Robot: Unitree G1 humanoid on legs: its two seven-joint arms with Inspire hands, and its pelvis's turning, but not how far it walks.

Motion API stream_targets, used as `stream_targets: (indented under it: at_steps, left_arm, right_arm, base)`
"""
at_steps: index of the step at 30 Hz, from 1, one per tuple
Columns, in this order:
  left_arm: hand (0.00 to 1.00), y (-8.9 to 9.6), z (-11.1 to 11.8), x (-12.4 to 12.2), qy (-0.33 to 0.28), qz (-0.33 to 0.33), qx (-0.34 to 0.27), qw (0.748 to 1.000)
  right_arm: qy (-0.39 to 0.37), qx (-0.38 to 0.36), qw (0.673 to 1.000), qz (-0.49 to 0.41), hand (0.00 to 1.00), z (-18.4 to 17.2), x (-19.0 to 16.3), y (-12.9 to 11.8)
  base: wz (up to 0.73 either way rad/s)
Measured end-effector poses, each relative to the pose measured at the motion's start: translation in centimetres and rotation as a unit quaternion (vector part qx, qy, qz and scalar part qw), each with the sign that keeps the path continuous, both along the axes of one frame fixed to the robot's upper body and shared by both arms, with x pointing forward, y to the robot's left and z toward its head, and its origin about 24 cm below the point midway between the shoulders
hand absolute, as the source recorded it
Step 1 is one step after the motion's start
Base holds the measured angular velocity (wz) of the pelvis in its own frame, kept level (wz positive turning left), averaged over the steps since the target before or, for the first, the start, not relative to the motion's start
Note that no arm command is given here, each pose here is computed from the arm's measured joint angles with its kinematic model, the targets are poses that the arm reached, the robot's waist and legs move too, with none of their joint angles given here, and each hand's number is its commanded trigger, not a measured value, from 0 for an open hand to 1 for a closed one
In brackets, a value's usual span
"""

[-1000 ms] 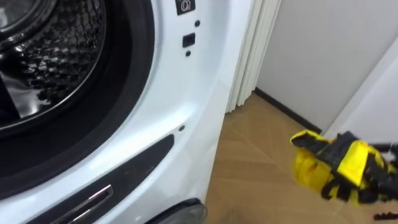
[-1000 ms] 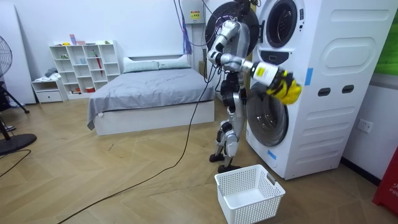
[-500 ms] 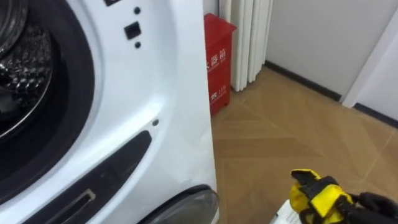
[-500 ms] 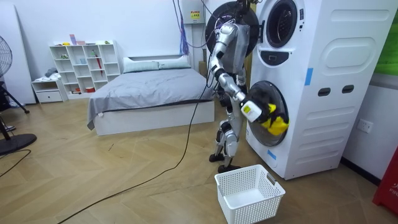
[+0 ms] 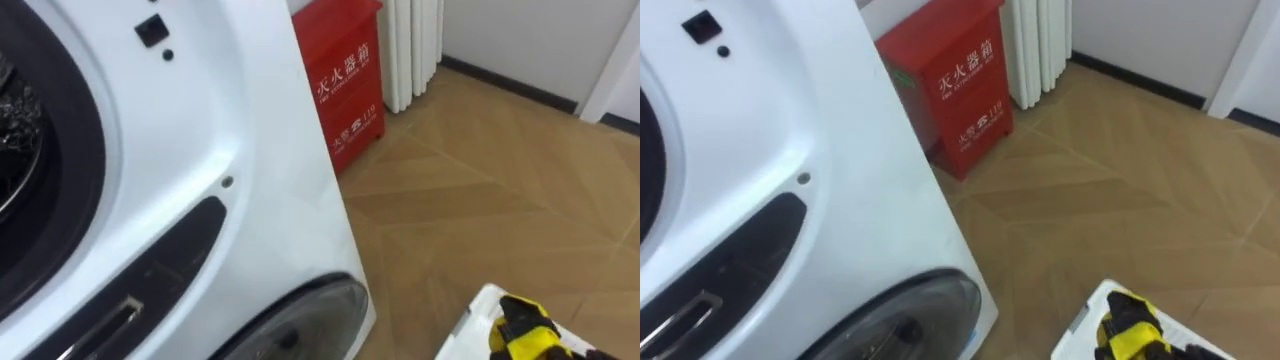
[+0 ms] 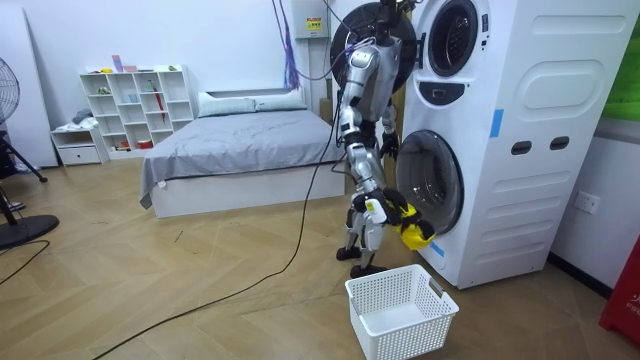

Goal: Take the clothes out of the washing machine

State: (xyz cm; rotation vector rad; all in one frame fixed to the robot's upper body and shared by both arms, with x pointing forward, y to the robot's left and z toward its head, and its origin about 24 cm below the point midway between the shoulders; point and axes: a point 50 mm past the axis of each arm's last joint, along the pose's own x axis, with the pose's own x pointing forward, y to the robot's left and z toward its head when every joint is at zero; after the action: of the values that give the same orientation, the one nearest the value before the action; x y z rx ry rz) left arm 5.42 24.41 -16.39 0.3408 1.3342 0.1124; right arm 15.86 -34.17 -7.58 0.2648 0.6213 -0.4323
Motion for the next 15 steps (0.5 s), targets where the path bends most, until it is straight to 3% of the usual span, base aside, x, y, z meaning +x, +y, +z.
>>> stream_targets:
  at_steps: [7,8,9,15]
  left_arm:
    - [0.00,-0.32,-0.02,0.46,-0.003,-0.010,-0.004,1.000]
    - [0.00,-0.34,-0.02,0.52,-0.004,-0.011,-0.005,1.000]
    - [0.00,-0.42,-0.04,0.52,-0.003,-0.011,-0.005,1.000]
    - [0.00,-0.61,-0.08,0.56,-0.004,-0.012,-0.007,1.000]
  right_arm:
    - [0.009,-0.009,1.000,-0.015,1.00,-0.06,-0.23,-0.28]
    - [0.009,-0.010,1.000,-0.016,0.59,-0.01,-0.13,-0.31]
    - [0.007,-0.012,1.000,-0.017,0.00,0.08,0.01,-0.35]
    - [-0.002,-0.016,1.000,-0.019,0.00,0.34,0.46,-0.38]
  base:
    - [0.00]
    - [0.00]
    - [0.00]
    - [0.00]
